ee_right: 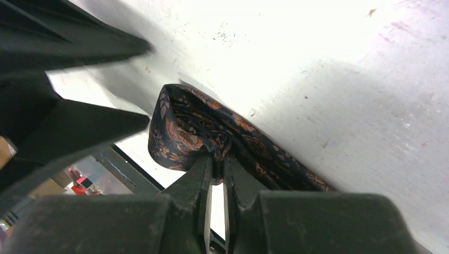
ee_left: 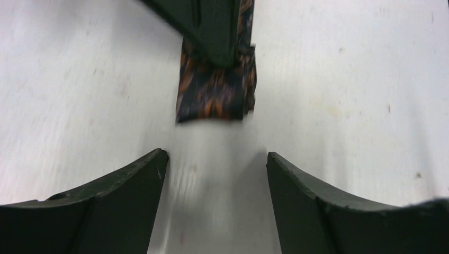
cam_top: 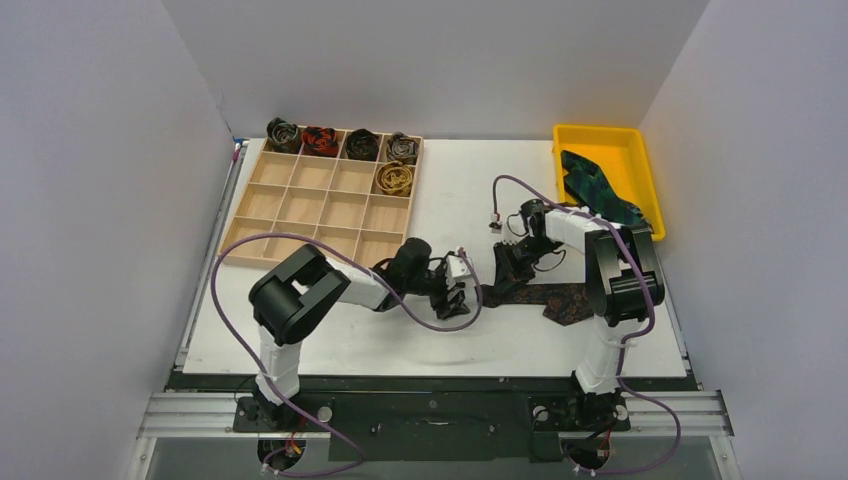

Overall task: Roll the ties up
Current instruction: Roll the tie at the center of the board.

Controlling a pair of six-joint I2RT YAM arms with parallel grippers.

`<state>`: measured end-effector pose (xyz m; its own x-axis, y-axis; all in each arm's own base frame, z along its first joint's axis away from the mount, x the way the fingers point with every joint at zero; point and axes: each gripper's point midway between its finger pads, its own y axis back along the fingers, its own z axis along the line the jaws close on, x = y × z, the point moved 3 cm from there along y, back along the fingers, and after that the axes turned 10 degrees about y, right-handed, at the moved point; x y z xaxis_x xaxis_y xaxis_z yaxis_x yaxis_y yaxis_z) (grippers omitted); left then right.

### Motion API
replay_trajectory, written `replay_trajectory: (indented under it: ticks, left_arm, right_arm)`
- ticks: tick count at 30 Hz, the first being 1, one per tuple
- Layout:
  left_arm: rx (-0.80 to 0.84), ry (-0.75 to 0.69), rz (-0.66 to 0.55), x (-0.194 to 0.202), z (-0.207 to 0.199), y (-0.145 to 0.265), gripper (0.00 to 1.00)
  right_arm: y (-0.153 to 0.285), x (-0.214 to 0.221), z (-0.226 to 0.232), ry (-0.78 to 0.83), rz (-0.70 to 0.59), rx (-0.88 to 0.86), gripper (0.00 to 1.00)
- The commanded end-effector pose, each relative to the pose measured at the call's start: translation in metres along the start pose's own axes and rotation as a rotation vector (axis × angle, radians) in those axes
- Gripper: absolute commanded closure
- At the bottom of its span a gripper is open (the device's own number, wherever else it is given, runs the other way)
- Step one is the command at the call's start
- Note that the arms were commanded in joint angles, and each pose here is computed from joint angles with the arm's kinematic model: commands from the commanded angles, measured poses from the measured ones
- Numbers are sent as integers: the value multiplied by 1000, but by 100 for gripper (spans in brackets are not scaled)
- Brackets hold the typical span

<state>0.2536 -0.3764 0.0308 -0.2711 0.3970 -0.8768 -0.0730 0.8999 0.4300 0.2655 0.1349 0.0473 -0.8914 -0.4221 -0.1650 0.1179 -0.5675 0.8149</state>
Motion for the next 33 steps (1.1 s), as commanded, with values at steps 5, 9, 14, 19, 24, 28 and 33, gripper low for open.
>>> replay_trajectory:
  ticks: [5, 9, 14, 19, 24, 28, 33]
  left_arm:
    - [-186, 89, -35, -5, 11, 68, 21]
    - [-262, 61, -268, -47, 2, 105, 3]
    - [-105, 150, -214, -55, -19, 106, 3]
    - [-80, 152, -279, -34, -19, 91, 3]
    - [-111, 109, -325, -16, -7, 68, 3]
    - [-106, 91, -325, -2, 0, 47, 1]
    - [-83, 96, -327, 10, 1, 25, 12]
  right_arm:
    - [-21, 6, -44, 91, 99, 227, 100]
    - [-34, -5, -24, 123, 87, 138, 100]
    - [-49, -17, -1, 150, 63, 64, 100]
    - [-60, -28, 9, 136, 48, 14, 100]
    - [-67, -31, 7, 107, 39, 17, 100]
    - [-70, -32, 7, 83, 31, 20, 100]
    - [-69, -33, 8, 78, 13, 32, 100]
